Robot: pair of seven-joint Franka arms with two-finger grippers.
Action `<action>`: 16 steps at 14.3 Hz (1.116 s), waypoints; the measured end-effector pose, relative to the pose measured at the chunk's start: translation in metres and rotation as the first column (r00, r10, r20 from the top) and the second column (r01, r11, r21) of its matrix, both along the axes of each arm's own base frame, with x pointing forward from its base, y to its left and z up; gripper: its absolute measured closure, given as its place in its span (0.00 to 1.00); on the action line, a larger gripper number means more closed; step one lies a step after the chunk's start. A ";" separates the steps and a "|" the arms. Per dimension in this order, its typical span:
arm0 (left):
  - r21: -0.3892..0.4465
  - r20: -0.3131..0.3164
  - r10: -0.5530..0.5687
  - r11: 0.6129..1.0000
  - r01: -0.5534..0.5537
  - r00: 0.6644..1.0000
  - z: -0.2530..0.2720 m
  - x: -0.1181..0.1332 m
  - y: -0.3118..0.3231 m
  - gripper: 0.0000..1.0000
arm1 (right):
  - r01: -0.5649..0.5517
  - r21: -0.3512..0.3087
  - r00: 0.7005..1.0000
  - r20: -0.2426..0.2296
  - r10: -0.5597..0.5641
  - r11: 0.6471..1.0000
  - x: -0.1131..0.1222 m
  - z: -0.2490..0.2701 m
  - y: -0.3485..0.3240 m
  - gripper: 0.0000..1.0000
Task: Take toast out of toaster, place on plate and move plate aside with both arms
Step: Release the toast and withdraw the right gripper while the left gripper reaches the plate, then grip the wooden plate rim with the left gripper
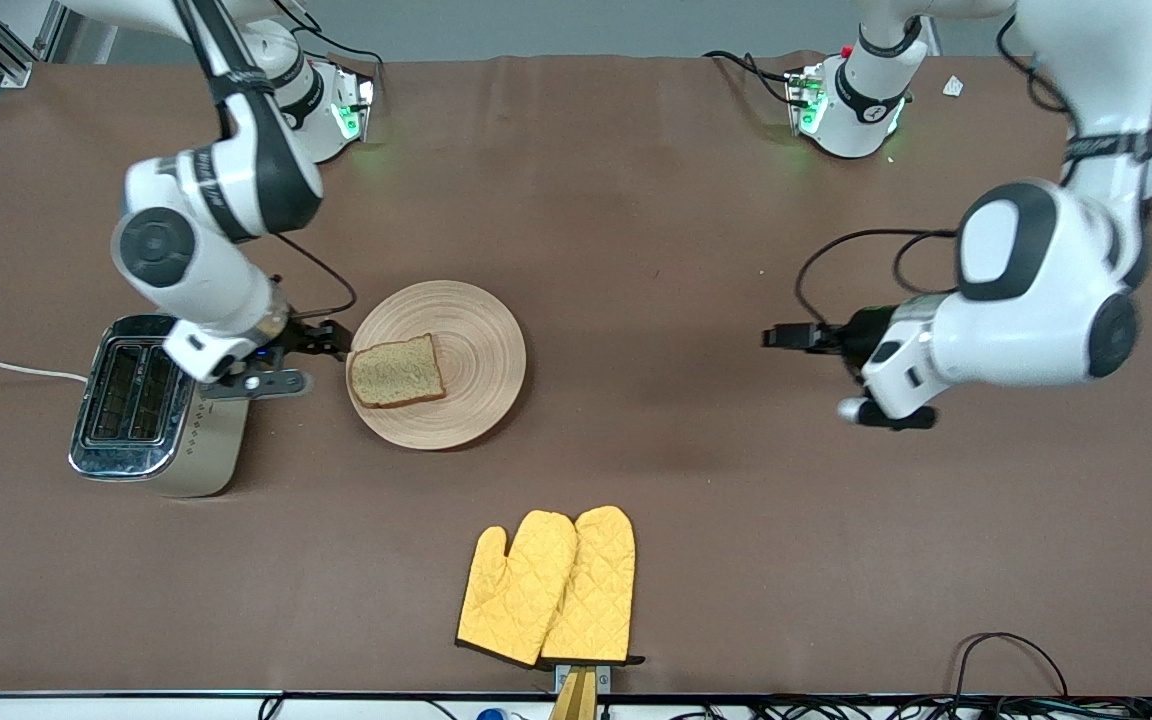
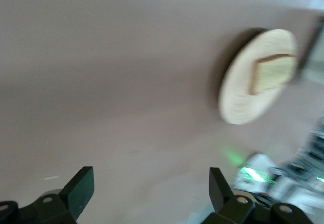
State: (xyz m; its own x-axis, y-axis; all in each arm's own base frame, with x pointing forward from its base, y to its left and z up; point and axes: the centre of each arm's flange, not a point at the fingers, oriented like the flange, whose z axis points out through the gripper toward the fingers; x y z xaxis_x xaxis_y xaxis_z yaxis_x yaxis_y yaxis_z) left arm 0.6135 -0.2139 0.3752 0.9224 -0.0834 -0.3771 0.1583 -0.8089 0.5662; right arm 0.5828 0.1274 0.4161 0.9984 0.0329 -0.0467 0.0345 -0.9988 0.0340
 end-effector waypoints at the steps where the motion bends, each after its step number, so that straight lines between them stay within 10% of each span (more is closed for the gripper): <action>1: -0.068 -0.042 0.027 0.997 -0.030 0.999 -0.027 0.002 -0.016 0.00 | 0.016 0.004 1.000 0.021 -0.016 1.000 0.012 0.026 -0.025 0.00; 5: -0.239 -0.059 0.039 0.970 -0.052 0.997 -0.112 -0.003 -0.114 0.00 | 0.077 0.012 0.995 0.067 -0.078 0.997 0.032 0.119 -0.131 0.00; 16: -0.342 0.200 0.059 0.940 0.013 0.978 -0.240 -0.082 -0.281 0.13 | 0.123 0.082 0.992 0.003 -0.124 0.989 -0.009 0.238 -0.193 0.00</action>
State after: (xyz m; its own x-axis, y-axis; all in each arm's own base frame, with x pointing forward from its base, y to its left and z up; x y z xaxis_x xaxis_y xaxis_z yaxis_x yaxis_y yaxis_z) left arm 0.5314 -0.4950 0.1353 0.9795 -0.1509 -0.1332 0.0264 -0.5599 0.8281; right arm 0.5734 -0.0654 0.6546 0.9954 -0.0872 -0.0409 -0.0891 -0.9949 -0.0476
